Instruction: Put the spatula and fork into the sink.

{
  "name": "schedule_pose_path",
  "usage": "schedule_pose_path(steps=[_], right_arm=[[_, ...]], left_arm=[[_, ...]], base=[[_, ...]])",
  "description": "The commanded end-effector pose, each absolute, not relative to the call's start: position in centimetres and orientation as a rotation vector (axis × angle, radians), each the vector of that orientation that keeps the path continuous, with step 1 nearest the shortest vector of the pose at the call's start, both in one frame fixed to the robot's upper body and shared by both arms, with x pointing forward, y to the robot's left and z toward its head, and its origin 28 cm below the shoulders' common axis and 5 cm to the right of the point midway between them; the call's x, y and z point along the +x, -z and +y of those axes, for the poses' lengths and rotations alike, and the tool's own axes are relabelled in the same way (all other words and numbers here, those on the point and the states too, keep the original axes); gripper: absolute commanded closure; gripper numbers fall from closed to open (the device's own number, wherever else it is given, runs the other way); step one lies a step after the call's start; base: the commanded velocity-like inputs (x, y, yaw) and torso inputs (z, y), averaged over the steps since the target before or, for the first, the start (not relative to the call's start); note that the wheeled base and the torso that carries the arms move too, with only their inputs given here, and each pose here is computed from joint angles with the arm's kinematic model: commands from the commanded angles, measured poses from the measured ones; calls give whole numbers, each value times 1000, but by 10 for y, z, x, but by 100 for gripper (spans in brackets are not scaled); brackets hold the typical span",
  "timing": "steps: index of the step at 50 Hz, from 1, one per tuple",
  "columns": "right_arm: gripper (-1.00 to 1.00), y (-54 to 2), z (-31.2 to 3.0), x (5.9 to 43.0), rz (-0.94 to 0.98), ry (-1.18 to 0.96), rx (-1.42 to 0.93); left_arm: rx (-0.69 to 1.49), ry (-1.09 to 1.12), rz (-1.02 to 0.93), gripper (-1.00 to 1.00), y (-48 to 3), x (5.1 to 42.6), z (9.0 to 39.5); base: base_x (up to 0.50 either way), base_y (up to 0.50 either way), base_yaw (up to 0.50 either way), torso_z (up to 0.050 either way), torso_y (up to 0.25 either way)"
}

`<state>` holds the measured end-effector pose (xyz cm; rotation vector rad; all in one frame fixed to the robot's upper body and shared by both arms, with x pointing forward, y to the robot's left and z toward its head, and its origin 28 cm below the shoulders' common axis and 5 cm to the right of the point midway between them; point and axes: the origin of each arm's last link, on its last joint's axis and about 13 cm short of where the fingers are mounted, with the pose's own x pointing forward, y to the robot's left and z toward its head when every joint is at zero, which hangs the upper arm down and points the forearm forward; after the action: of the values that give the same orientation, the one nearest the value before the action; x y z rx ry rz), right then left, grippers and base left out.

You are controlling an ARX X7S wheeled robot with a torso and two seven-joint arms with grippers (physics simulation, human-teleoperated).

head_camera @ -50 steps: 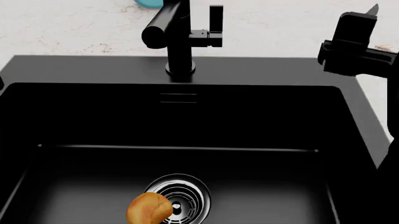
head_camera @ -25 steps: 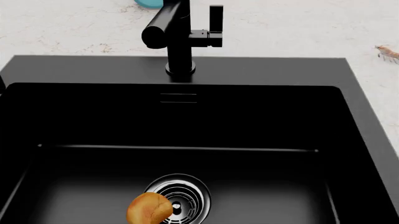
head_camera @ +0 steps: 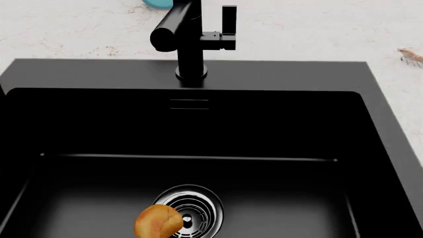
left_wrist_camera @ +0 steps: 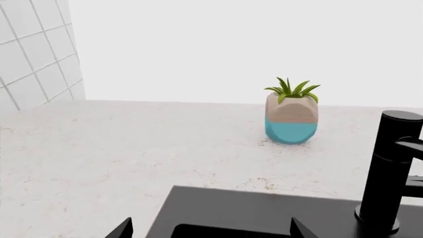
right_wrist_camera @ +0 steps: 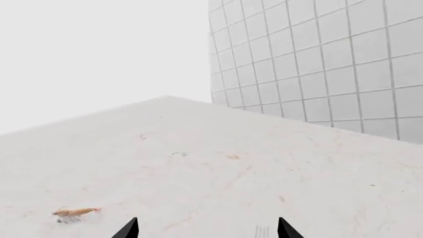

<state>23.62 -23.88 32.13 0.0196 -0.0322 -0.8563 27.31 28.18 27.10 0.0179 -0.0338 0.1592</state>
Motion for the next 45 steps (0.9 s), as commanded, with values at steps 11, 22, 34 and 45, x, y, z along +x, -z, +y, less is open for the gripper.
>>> schedule_pose_path(steps=[11,22,34,45], right_arm=[[-100,-300,-251,241,83,966,88],[-100,-295,-255,247,161,997,109],[-100,-283,-258,260,242,1001,124],[-100,-272,-263,269,311,1016,168]], left_arm=[[-9,-164,-34,-100,-271,272,284],[-11,-169,-28,-100,-269,272,285],[-17,-172,-22,-100,-265,271,286],[-20,-169,-17,-100,-262,271,286]], base=[[0,0,0,0,0],[0,0,0,0,0],[0,0,0,0,0],[0,0,0,0,0]])
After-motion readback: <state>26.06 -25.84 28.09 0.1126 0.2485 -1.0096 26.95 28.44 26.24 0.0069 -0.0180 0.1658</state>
